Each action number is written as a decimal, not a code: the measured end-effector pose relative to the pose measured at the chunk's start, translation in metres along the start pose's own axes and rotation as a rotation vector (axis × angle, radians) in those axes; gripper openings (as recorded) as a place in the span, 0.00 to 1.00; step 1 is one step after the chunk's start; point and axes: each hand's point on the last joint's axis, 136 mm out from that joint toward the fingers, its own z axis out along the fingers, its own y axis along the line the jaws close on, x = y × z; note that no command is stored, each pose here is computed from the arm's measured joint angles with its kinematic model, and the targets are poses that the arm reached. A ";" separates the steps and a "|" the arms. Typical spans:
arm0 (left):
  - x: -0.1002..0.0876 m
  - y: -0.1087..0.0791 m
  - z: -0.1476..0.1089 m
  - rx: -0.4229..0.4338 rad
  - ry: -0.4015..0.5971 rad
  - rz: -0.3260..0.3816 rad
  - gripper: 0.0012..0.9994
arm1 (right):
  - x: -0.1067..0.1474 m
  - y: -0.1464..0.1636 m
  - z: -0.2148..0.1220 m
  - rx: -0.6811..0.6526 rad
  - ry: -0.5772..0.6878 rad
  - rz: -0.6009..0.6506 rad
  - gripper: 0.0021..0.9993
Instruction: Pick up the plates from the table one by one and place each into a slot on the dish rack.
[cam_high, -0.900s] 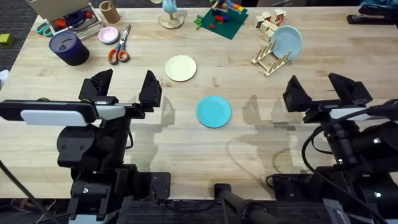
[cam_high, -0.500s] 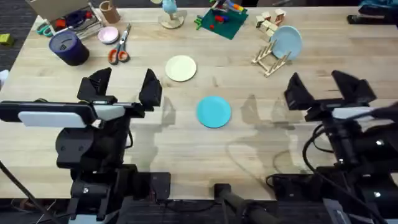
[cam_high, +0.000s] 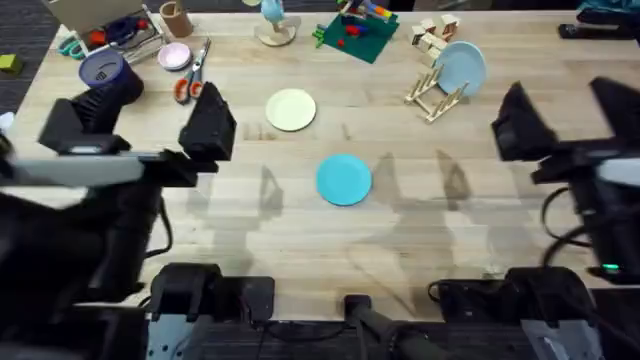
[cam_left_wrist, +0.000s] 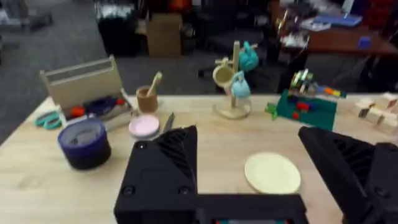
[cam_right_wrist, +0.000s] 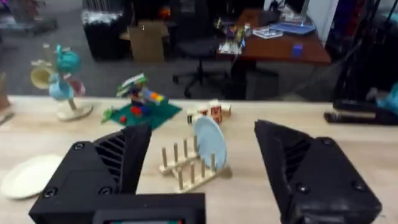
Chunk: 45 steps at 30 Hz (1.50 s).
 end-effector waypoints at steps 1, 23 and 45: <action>-0.002 0.000 -0.001 -0.003 0.027 -0.001 0.99 | -0.007 0.000 0.000 0.000 0.008 0.000 1.00; 0.023 0.002 0.060 -0.023 0.861 -0.002 0.99 | -0.012 -0.002 0.064 0.004 0.746 0.023 1.00; 0.066 -0.024 0.102 0.140 1.008 -0.039 0.04 | 0.008 -0.002 0.076 0.005 0.843 0.026 1.00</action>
